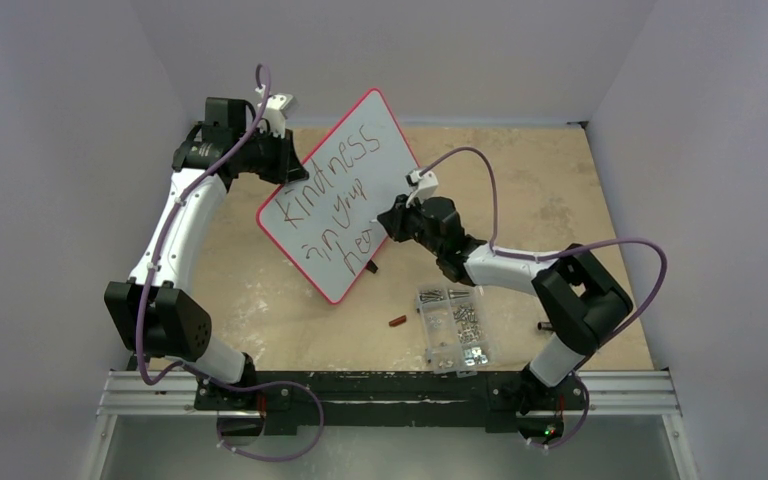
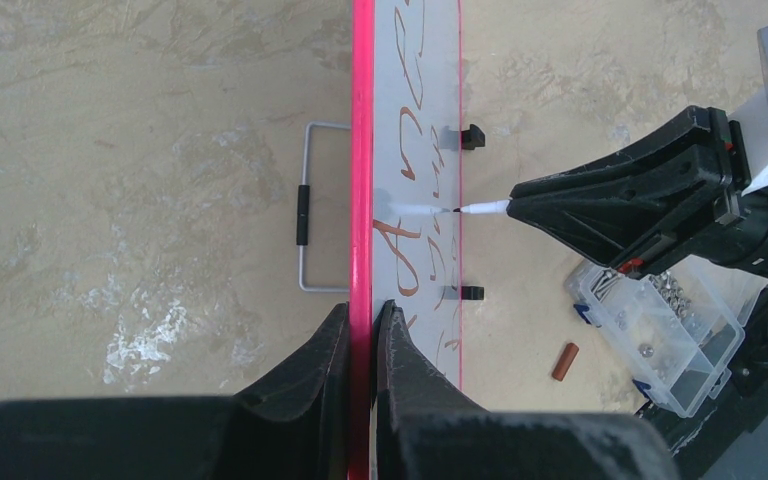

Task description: Write a sentence on the whiteboard

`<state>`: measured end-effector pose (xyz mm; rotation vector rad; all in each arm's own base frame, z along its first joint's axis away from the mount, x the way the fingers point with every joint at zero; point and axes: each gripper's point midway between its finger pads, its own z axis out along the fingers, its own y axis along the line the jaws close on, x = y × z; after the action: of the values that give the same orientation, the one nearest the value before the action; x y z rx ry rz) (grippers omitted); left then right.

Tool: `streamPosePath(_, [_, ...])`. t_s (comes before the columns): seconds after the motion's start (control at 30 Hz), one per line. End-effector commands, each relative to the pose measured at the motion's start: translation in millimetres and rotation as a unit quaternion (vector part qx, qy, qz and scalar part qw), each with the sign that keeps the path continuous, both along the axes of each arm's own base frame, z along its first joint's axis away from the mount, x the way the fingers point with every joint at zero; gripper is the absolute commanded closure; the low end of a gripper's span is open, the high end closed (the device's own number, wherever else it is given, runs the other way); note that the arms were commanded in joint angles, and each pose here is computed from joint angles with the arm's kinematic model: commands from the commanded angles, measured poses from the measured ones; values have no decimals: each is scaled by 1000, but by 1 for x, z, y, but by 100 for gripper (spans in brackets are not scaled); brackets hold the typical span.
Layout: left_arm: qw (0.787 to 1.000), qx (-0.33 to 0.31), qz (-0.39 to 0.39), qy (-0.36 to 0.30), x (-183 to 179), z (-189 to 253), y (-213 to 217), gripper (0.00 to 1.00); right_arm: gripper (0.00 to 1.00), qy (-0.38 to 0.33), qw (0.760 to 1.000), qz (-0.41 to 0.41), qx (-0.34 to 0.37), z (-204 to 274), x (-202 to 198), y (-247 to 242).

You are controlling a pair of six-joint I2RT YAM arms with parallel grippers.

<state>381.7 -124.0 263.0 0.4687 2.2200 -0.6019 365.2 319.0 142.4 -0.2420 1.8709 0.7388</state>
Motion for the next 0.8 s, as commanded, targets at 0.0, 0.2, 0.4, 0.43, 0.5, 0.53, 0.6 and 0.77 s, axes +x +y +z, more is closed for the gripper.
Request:
streamPosePath(0.0, [998,55,18,-23,2,-2,19,100,100,-33,999,-14,17,23,16,3])
streamPosePath(0.2, [998,56,18,-24,2,-2,19,100,100,-16,1000,-11,4,2,12,1])
streamPosePath(0.4, [998,55,17,-23,2,-2,19,100,100,7,1000,-18,-20,-21,6,-7])
streamPosePath(0.43, [998,55,17,-23,2,-3,19,100,100,9,1000,-18,-23,-24,5,-8])
streamPosePath(0.5, [998,54,17,-23,2,-2,18,100,100,15,999,-17,-27,-30,3,-10])
streamPosePath(0.53, [998,54,17,-24,2,-2,19,100,100,17,999,-17,-29,-32,2,-10])
streamPosePath(0.6, [998,55,17,-24,2,-2,19,100,100,23,999,-19,-33,-37,1,-12])
streamPosePath(0.77, [998,54,17,-24,2,-2,18,100,100,29,999,-19,-39,-43,-2,-15])
